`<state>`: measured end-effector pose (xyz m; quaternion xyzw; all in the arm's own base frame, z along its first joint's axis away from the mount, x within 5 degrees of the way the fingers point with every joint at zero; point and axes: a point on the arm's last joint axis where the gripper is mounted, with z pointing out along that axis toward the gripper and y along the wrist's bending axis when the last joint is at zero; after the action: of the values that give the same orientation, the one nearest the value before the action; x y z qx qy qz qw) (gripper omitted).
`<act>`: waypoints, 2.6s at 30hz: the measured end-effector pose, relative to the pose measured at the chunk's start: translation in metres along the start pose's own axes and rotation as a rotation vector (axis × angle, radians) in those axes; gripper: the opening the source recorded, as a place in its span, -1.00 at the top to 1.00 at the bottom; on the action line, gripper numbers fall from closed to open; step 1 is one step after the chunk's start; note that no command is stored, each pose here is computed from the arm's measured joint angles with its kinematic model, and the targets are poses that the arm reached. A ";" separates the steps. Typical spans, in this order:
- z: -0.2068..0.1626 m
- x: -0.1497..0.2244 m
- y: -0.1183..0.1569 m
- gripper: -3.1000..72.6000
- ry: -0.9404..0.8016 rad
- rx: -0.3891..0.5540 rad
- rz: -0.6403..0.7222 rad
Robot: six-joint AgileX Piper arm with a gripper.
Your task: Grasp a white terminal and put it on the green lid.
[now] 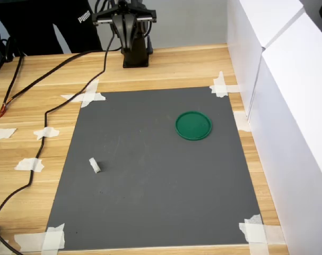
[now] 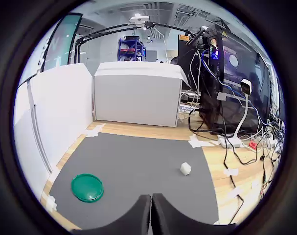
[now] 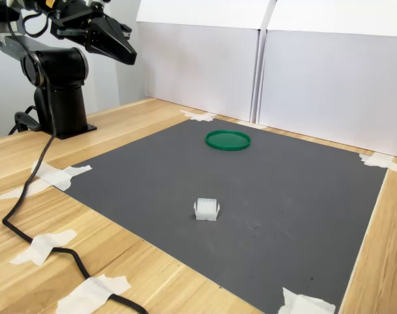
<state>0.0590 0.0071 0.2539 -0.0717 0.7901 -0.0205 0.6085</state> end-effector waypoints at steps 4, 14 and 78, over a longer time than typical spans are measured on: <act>0.006 -0.031 -0.006 0.96 0.016 0.000 -0.002; 0.035 -0.071 -0.015 0.96 0.223 -0.051 -0.032; 0.268 -0.079 -0.112 -0.94 0.991 -0.388 -0.478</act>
<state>0.3473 -0.0784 0.2739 -0.3398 0.9317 -0.0431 0.1206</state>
